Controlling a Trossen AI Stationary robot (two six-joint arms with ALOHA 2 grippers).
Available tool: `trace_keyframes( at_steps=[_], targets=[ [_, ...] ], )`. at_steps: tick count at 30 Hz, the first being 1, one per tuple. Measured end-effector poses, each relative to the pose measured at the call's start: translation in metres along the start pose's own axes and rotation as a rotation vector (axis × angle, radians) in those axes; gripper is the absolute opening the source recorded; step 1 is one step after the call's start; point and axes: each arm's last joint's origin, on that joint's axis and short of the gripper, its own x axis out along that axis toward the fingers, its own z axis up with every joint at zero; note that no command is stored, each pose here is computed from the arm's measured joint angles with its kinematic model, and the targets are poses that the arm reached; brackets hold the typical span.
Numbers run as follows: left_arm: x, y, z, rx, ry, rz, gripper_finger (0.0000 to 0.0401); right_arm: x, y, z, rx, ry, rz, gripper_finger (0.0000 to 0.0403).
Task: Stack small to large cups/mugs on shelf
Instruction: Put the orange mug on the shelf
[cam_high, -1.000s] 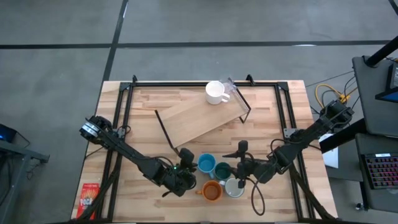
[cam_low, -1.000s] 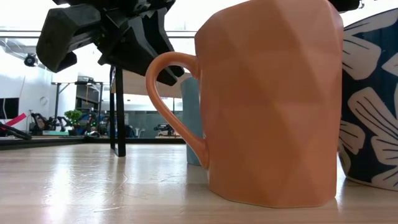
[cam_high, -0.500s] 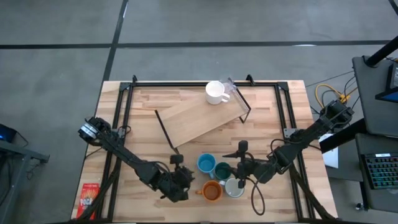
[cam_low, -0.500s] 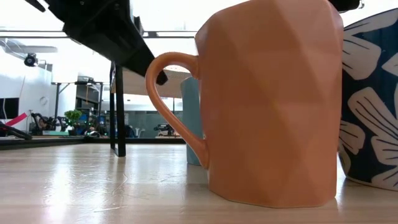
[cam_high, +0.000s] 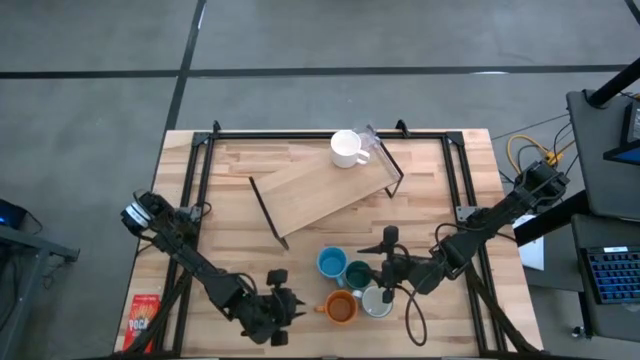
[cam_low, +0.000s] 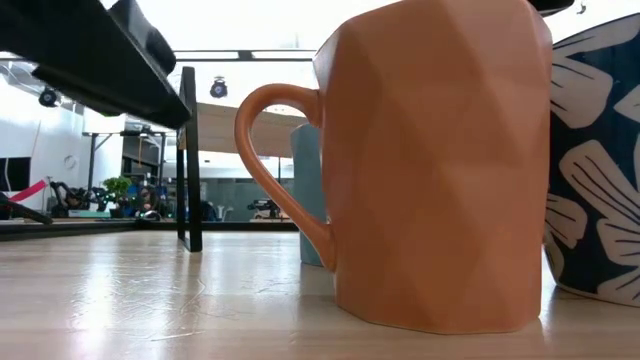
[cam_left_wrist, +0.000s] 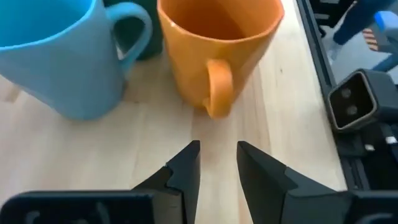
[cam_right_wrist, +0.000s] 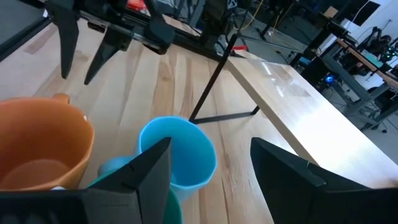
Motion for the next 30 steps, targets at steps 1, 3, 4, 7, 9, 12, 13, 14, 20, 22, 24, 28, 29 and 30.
trace_keyframes(
  at_steps=[1,3,4,7,9,12,13,14,20,22,24,28,29,30],
  targets=[
    [0.0,0.0,0.001,-0.003,-0.008,0.006,0.0092,0.0,0.0,0.0,0.0,0.0,0.0,0.021],
    [0.001,0.002,0.0,-0.007,-0.014,0.008,0.0092,0.0,0.0,0.0,0.0,0.0,0.0,0.021],
    [0.004,0.004,-0.002,-0.005,-0.008,0.017,0.0092,0.0,0.0,0.0,0.0,0.0,0.0,0.021],
    [0.012,0.006,-0.006,-0.004,0.001,0.028,0.0092,0.0,0.0,0.0,0.0,0.0,0.0,0.021],
    [0.019,0.004,-0.007,-0.008,0.003,0.017,0.0092,0.0,0.0,0.0,0.001,-0.001,0.0,0.021],
    [0.029,0.004,-0.012,0.003,0.029,0.02,0.0092,0.0,0.0,0.0,0.001,-0.001,0.0,0.021],
    [0.032,0.002,-0.012,0.001,0.028,0.019,0.0092,0.0,0.0,0.0,0.001,-0.001,0.0,0.021],
    [0.033,0.001,-0.012,-0.001,0.026,0.015,0.0092,0.0,0.0,0.0,0.0,0.0,0.0,0.021],
    [0.038,-0.009,-0.004,0.052,0.001,-0.006,0.0092,0.0,0.0,0.0,0.001,-0.001,0.0,0.021],
    [0.038,-0.01,-0.002,0.063,-0.005,-0.01,0.0092,0.0,0.0,0.0,0.001,-0.001,0.0,0.021],
    [0.038,-0.01,0.0,0.071,-0.02,0.0,0.0092,0.0,0.0,0.0,0.001,-0.001,0.0,0.021],
    [0.039,-0.007,0.002,0.07,-0.036,0.031,0.0092,0.0,0.0,0.0,0.0,-0.001,0.0,0.021],
    [0.039,-0.006,0.002,0.07,-0.036,0.033,0.0092,0.0,0.0,0.0,0.001,-0.001,0.0,0.021],
    [0.04,-0.005,0.003,0.069,-0.036,0.035,0.0092,0.0,0.0,0.0,0.0,0.0,0.0,0.021]
  ],
)
